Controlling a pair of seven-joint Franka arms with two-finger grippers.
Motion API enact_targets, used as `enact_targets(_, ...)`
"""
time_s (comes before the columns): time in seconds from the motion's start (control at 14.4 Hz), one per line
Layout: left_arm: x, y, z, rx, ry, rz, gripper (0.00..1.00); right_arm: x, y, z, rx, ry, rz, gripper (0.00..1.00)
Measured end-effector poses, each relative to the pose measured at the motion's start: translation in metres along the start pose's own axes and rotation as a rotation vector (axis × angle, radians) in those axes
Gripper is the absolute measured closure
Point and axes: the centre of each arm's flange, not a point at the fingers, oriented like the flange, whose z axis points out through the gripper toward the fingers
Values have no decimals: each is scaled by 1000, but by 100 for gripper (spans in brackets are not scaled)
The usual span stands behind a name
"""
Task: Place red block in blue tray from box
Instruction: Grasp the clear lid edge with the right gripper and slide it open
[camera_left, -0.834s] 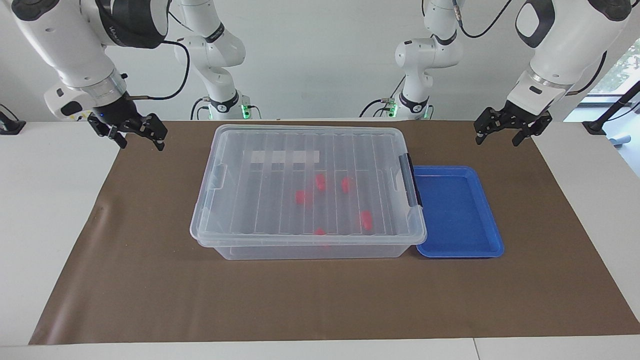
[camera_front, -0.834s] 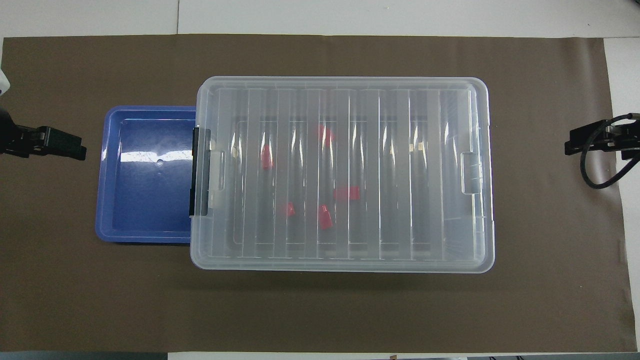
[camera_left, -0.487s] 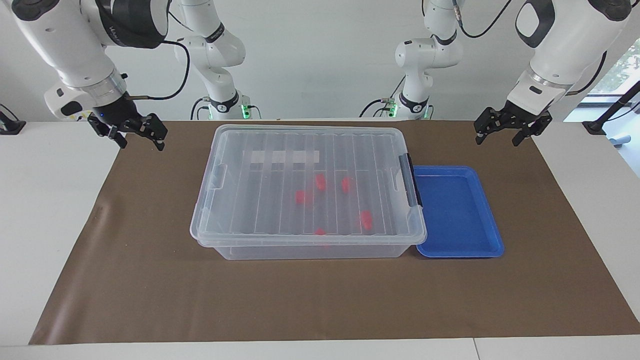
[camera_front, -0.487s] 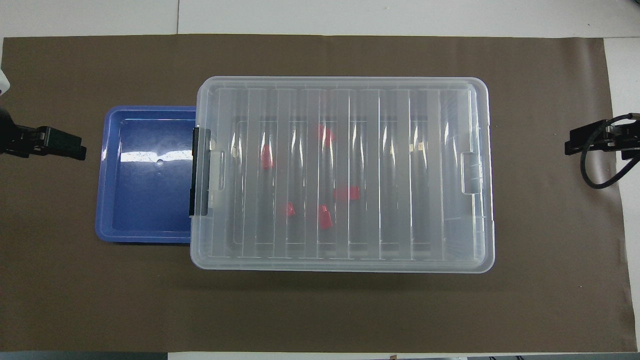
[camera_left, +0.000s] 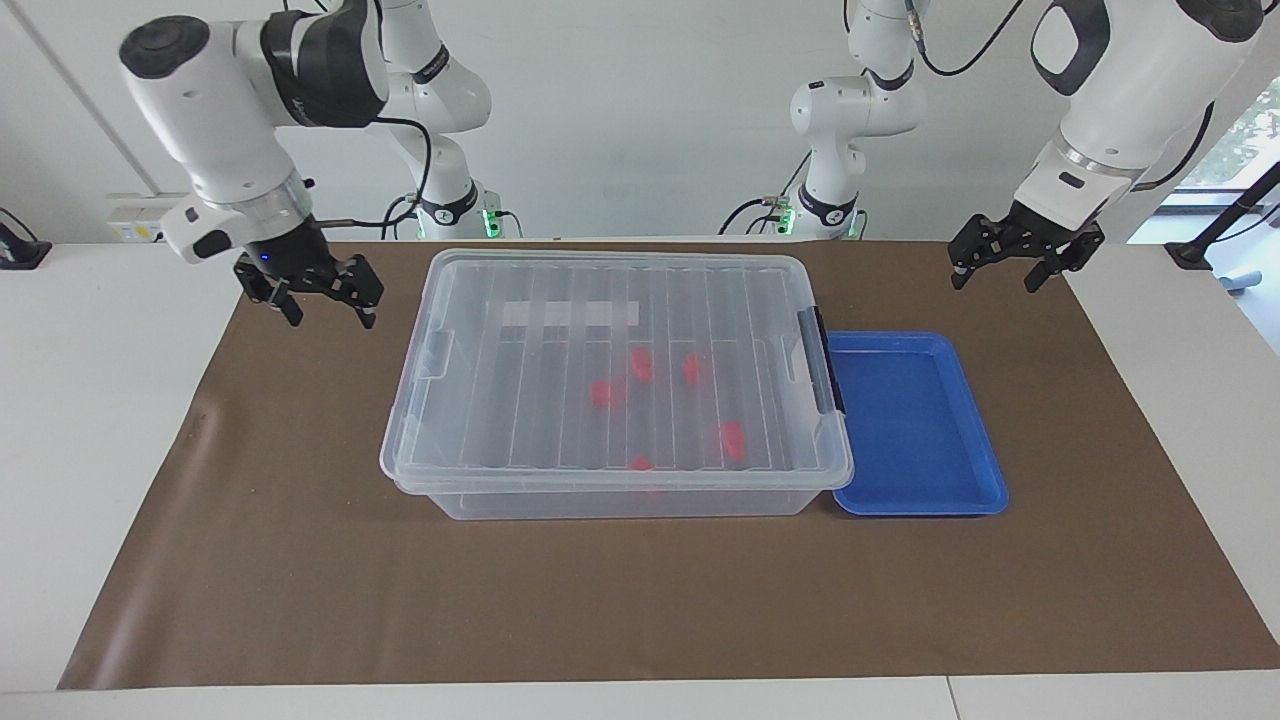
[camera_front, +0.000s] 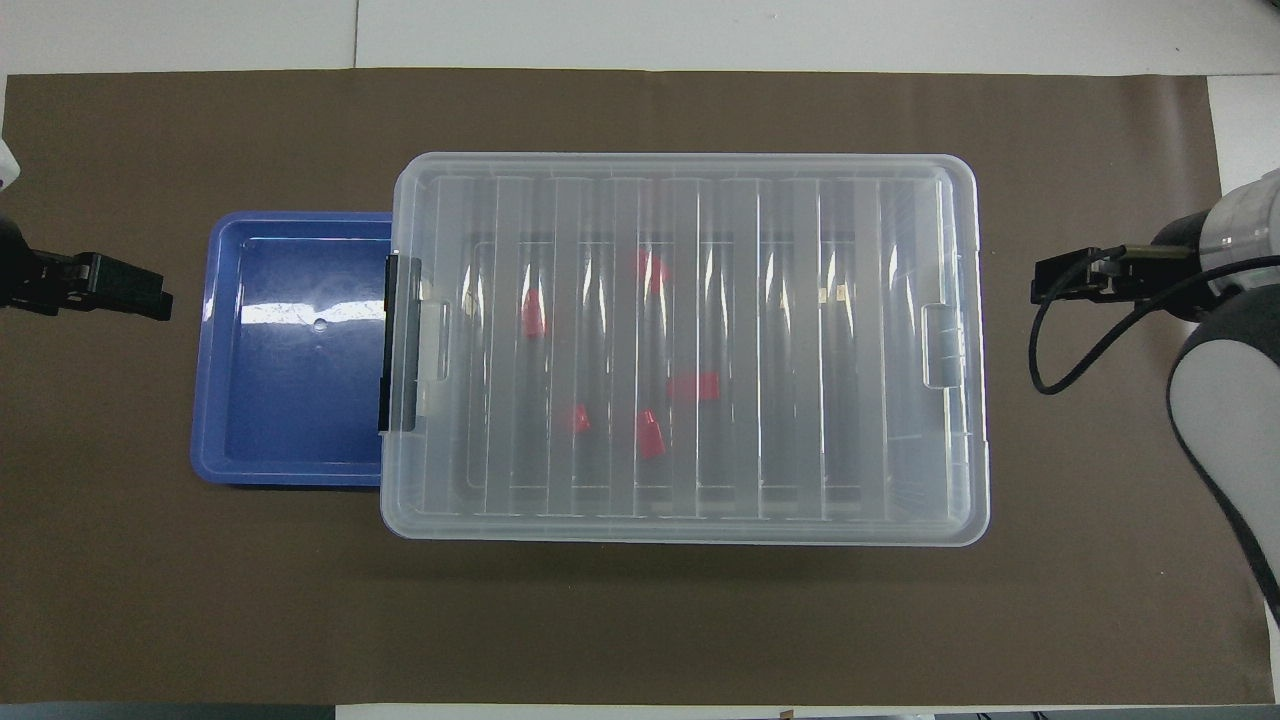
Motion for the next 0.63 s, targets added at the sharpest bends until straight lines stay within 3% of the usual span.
enact_targets(0.63,0,0,0,0,0,0,0,-5,-25,55,-8,-35,0,0)
